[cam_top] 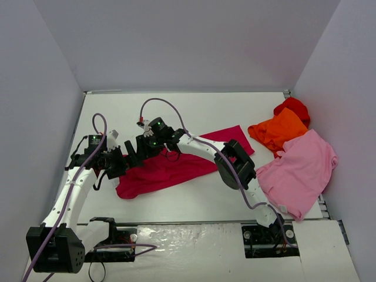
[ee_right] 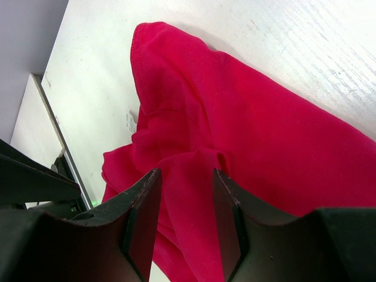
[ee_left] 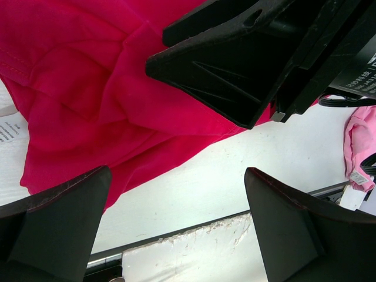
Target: Fold and stack the t-shirts
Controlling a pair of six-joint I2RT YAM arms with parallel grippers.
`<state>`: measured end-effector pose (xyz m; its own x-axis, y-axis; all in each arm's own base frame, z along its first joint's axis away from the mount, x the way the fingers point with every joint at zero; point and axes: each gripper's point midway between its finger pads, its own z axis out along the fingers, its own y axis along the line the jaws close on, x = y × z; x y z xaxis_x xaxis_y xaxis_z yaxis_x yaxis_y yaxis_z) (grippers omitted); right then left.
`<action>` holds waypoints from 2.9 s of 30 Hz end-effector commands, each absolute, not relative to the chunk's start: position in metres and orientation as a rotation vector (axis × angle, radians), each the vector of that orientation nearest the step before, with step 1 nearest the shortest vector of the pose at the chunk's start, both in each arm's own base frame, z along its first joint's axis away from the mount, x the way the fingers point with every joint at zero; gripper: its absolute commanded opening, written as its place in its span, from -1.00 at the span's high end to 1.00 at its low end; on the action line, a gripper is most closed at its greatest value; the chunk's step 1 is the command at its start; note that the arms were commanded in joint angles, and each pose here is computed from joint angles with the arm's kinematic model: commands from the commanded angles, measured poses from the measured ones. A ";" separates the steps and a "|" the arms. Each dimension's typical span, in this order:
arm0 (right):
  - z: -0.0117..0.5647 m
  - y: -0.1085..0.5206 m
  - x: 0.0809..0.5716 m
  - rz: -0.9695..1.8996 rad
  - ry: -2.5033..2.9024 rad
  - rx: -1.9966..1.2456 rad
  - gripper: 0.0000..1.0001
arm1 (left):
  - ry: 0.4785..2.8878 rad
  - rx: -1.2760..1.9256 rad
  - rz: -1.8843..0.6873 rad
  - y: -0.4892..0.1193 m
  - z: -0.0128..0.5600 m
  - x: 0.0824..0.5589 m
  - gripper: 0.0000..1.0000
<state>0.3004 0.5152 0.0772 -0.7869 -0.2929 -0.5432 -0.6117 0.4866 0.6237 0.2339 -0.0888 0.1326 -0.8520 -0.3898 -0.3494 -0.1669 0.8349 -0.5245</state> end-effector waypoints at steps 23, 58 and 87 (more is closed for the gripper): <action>0.089 0.517 0.317 1.161 2.297 -0.769 0.26 | 2.505 -0.372 -0.685 -0.088 0.145 0.246 -0.94; 0.076 0.526 0.321 1.187 2.312 -0.775 0.24 | 2.511 -0.370 -0.679 -0.088 0.144 0.244 -0.94; 0.149 0.523 0.304 1.244 2.197 -0.797 1.00 | 2.502 -0.364 -0.686 -0.089 0.146 0.248 -0.94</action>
<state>0.3127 0.5129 0.0494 -0.7814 -0.3152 -0.5385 -0.6163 0.5245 0.5874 0.2340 -0.0886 0.1315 -0.8545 -0.3853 -0.3485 -0.1647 0.8371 -0.5216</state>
